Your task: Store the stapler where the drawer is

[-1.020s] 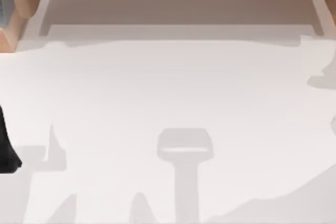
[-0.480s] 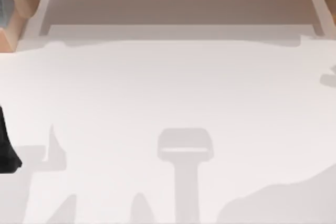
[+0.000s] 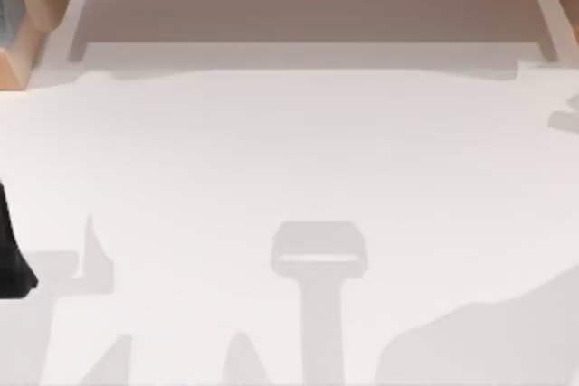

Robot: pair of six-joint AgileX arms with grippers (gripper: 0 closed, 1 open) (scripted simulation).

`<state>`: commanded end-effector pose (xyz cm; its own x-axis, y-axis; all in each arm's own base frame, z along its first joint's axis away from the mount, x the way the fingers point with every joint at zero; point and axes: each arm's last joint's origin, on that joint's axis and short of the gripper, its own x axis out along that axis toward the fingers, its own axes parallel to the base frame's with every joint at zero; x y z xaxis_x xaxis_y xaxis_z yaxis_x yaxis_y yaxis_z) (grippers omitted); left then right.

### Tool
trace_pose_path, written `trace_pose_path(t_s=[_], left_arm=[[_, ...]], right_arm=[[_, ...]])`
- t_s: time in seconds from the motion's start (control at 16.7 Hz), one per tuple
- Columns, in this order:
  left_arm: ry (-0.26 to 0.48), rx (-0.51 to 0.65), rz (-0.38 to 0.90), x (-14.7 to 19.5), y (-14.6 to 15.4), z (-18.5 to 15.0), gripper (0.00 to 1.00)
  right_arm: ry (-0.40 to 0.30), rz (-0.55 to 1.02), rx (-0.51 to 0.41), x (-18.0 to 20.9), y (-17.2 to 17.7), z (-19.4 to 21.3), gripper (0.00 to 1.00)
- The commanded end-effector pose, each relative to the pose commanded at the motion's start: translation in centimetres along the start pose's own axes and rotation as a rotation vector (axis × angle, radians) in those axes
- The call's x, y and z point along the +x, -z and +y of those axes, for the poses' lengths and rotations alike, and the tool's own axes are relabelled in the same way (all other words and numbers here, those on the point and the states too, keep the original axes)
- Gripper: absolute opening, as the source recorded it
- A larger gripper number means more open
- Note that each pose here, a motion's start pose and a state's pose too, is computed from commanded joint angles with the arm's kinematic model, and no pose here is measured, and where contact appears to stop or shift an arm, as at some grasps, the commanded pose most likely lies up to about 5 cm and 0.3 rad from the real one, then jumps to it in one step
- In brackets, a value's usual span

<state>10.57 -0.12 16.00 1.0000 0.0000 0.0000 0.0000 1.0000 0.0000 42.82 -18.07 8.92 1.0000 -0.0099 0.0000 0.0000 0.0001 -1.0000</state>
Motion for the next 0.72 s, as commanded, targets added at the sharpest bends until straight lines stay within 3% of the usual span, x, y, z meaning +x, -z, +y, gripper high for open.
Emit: trace_pose_path(t_s=[0.18,0.72], left_arm=[[0.0,0.0,0.0,0.0,0.0,0.0,1.0],[0.0,0.0,0.0,0.0,0.0,0.0,1.0]], right_arm=[[0.0,0.0,0.0,0.0,0.0,0.0,1.0],[0.0,0.0,0.0,0.0,0.0,0.0,0.32]])
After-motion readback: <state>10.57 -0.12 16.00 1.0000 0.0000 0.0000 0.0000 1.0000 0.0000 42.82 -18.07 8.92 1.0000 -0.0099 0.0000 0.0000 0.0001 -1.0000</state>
